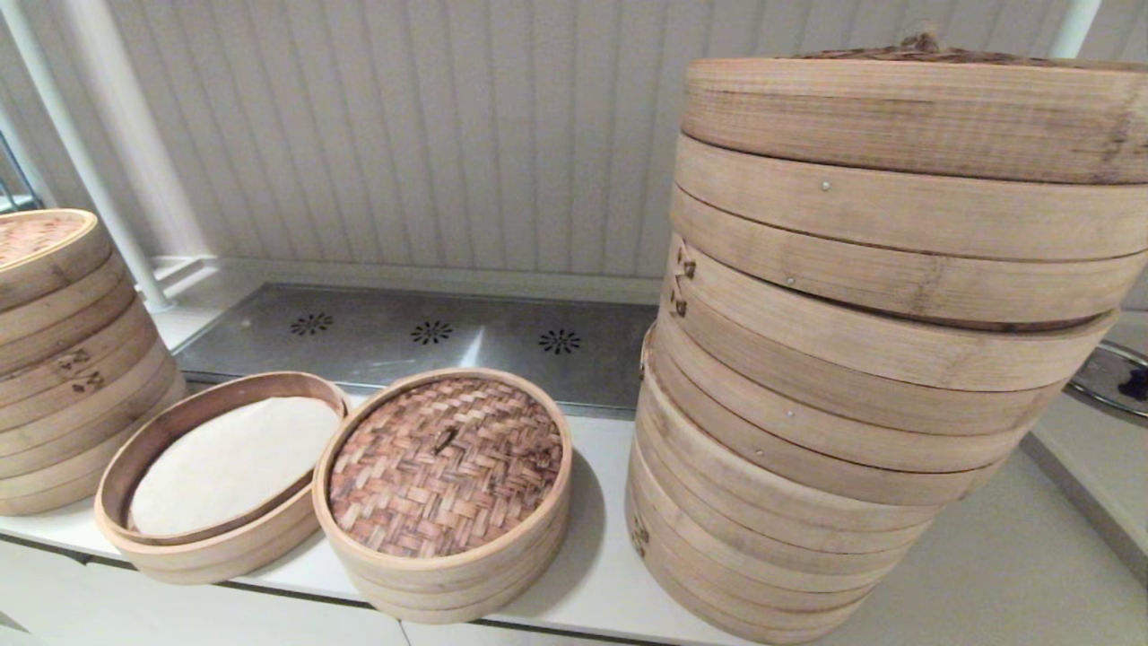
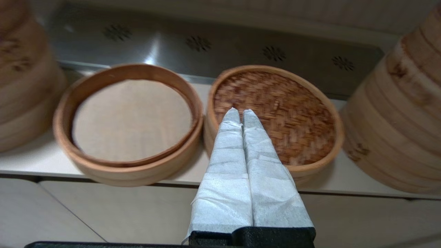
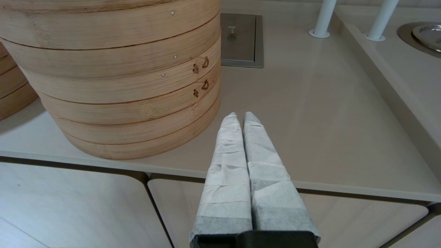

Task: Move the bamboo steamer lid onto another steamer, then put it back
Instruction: Pick up the steamer

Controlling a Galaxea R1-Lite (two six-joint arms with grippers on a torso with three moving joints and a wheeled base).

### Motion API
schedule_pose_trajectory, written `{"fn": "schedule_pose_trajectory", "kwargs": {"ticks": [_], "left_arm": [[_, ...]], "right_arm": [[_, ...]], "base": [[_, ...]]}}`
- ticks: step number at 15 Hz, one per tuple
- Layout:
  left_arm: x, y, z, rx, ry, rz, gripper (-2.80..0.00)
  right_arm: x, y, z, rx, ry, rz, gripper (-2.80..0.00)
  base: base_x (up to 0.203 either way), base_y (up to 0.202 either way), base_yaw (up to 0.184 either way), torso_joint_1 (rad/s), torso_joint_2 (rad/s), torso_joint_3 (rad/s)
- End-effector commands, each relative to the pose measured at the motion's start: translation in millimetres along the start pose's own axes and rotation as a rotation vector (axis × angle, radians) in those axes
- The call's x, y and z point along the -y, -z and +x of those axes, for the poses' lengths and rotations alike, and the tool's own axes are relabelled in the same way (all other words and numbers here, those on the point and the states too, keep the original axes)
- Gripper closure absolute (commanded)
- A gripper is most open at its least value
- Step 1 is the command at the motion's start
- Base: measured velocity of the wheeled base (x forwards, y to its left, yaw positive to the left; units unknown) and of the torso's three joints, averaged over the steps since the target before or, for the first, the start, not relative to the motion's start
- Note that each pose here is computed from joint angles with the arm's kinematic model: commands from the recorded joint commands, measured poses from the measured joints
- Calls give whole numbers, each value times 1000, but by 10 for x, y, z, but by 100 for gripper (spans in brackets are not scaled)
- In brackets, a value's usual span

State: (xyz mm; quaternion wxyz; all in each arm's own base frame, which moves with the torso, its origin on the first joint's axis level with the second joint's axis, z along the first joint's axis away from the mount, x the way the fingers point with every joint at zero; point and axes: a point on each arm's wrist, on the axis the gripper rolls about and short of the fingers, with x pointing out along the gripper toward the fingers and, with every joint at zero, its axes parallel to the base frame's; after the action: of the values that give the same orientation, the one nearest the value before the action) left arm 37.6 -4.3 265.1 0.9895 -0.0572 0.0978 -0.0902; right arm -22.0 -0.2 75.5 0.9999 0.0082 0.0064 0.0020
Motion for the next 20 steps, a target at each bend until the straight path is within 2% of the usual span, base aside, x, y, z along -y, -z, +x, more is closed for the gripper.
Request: {"fn": "schedule_pose_trajectory", "kwargs": {"ticks": [1,3,4,5,7,9,11,12,15,17,20], "left_arm": [[-65,-291,550,-178,20,-45,0],[-55,-447,914,-321,102,-84,0],[-16,-440,1101,-398,149,-92,0],[43,-415,1243,-459,193,-91,-280],[224,-311,1509,-570,270,-60,-280],[444,-180,1675,-648,310,1,-280],[611,-27,1844,-706,271,70,-280],[680,31,1924,-713,247,100,-280],[789,172,2177,-667,201,146,-280],[857,296,2351,-650,136,183,-280],[899,358,2495,-625,109,192,-280]], "right_arm": [[0,1,1,-2,-1,0,0],[0,-1,1,-1,-1,-1,0],[0,-4,0,0,-1,-1,0],[0,-1,1,-1,-1,-1,0],[0,-1,1,-1,-1,-1,0],[0,0,1,-2,-1,-1,0],[0,0,0,-1,-1,-1,0],[0,0,0,0,-1,-1,0],[0,0,0,0,-1,-1,0],[0,0,0,0,-1,-1,0],[0,-2,0,0,-1,-1,0]], "base": [[0,0,0,0,0,0],[0,0,0,0,0,0],[0,0,0,0,0,0],[0,0,0,0,0,0],[0,0,0,0,0,0],[0,0,0,0,0,0],[0,0,0,0,0,0],[0,0,0,0,0,0],[0,0,0,0,0,0],[0,0,0,0,0,0],[0,0,0,0,0,0]]}}
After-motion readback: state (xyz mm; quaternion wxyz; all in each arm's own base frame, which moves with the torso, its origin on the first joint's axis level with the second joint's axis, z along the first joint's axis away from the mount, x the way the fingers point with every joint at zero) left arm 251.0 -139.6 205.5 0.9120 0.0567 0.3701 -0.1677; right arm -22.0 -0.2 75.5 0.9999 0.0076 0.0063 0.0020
